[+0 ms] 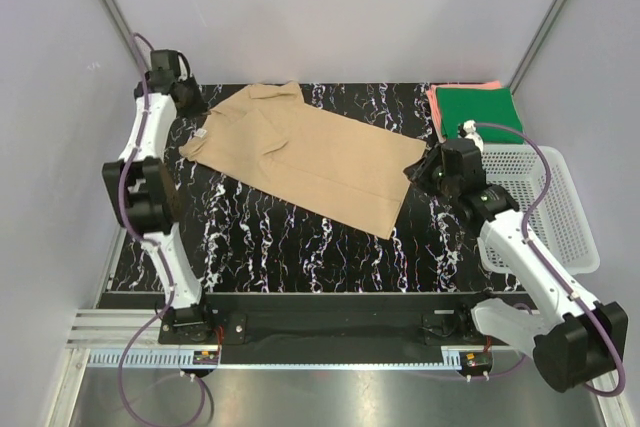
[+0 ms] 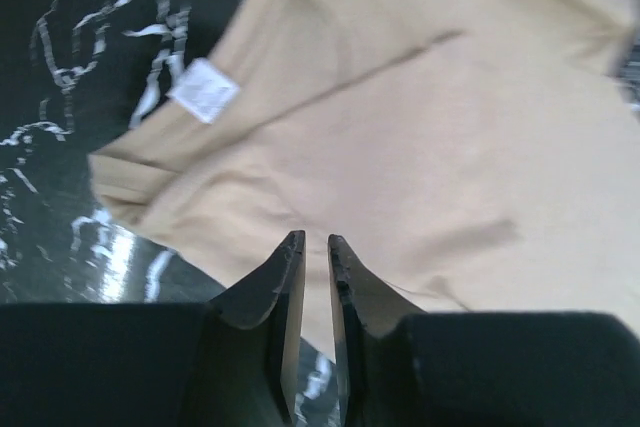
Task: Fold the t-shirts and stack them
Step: Fold the tshirt
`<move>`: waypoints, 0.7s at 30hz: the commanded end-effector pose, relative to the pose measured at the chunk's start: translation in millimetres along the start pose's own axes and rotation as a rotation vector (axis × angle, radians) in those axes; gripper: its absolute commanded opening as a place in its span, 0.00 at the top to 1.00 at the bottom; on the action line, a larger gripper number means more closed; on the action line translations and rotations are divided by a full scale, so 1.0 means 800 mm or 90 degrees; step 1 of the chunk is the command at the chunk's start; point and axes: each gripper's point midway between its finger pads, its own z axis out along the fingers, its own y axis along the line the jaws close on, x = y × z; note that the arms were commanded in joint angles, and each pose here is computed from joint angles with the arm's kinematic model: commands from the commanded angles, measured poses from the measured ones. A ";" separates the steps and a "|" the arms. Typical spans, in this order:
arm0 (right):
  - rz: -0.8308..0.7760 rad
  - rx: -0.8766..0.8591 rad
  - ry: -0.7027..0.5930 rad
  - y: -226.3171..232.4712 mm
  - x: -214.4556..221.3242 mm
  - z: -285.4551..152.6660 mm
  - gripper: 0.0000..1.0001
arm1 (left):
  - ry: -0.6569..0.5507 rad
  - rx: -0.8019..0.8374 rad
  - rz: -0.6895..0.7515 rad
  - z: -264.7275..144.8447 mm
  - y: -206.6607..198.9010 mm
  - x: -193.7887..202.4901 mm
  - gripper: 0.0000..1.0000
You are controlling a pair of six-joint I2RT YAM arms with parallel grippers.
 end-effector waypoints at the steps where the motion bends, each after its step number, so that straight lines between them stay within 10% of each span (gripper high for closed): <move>1: -0.015 -0.046 -0.014 0.021 -0.011 -0.021 0.67 | -0.056 0.133 0.042 -0.075 -0.116 0.007 0.81; 9: -0.056 -0.057 -0.031 0.019 -0.017 -0.044 0.66 | 0.008 0.294 0.122 -0.096 -0.271 0.174 0.82; 21: -0.088 0.020 0.097 -0.013 0.036 0.030 0.68 | 0.036 0.157 0.109 -0.047 -0.198 0.215 0.84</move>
